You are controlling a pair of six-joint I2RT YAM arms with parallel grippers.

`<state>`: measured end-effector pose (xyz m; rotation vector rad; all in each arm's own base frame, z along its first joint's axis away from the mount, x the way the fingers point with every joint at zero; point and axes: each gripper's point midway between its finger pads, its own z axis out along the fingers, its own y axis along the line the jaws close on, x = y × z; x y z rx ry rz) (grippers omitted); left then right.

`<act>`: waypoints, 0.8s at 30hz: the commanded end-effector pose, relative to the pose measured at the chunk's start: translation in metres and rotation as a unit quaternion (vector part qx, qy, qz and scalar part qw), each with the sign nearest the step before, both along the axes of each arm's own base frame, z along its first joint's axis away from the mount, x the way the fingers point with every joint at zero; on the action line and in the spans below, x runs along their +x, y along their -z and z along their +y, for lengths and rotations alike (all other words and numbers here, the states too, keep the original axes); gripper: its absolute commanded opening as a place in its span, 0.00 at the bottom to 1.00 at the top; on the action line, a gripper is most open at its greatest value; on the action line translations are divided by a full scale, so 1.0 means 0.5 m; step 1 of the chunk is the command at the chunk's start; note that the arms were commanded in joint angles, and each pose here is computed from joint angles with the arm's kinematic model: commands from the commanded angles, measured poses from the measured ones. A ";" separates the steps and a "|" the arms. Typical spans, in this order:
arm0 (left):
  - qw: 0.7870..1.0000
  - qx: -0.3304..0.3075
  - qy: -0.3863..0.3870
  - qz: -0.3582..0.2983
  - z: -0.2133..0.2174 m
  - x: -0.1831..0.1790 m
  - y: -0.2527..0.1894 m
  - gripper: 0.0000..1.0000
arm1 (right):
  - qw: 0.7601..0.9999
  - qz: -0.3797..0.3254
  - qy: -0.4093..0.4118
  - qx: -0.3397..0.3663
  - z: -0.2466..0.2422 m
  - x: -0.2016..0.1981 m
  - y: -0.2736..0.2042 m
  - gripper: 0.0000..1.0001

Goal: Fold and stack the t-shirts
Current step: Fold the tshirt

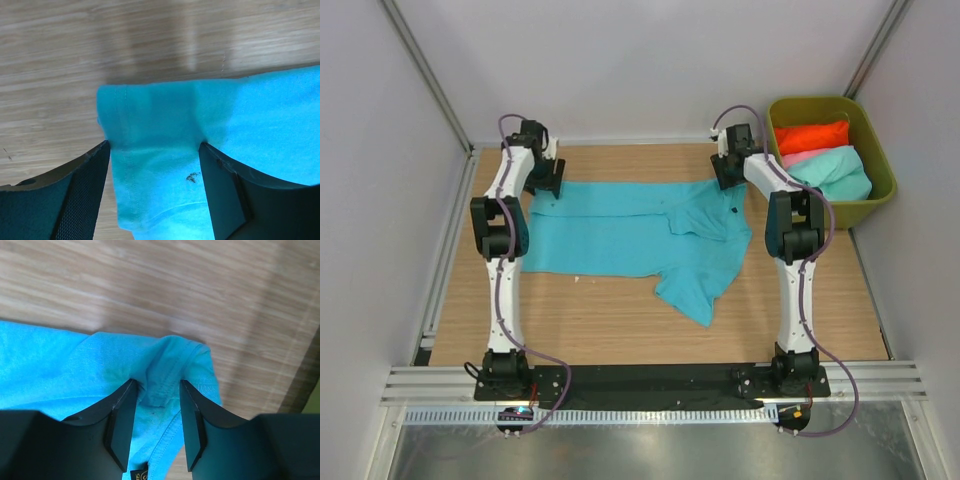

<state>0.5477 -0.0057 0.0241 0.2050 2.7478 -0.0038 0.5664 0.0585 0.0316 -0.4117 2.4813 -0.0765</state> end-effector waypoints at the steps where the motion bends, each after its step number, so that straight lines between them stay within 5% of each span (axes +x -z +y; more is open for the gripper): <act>1: 1.000 0.026 -0.001 -0.016 0.001 0.026 0.020 0.73 | 0.999 -0.021 0.010 -0.029 -0.027 0.035 -0.005 0.46; 5: 0.999 0.036 0.001 -0.032 -0.003 0.040 -0.003 0.74 | 0.999 -0.035 0.010 -0.037 -0.029 0.053 -0.014 0.46; 8: 0.996 0.037 0.002 -0.079 -0.014 0.054 -0.106 0.77 | 0.997 -0.069 0.002 -0.041 -0.027 0.068 -0.086 0.47; 14: 0.977 0.001 0.004 -0.211 -0.058 -0.009 -0.425 0.94 | 0.987 -0.159 -0.031 -0.012 -0.001 0.031 -0.331 0.51; 20: 0.970 -0.018 0.018 -0.243 -0.103 -0.138 -0.529 1.00 | 0.976 -0.170 -0.130 0.049 0.061 -0.129 -0.444 0.66; 23: 0.979 -0.048 0.031 -0.195 -0.123 -0.215 -0.487 0.99 | 0.971 -0.116 -0.194 0.076 0.098 -0.253 -0.393 0.69; 24: 0.982 -0.085 0.038 -0.167 -0.148 -0.245 -0.473 1.00 | 0.968 -0.078 -0.220 0.089 0.109 -0.308 -0.373 0.77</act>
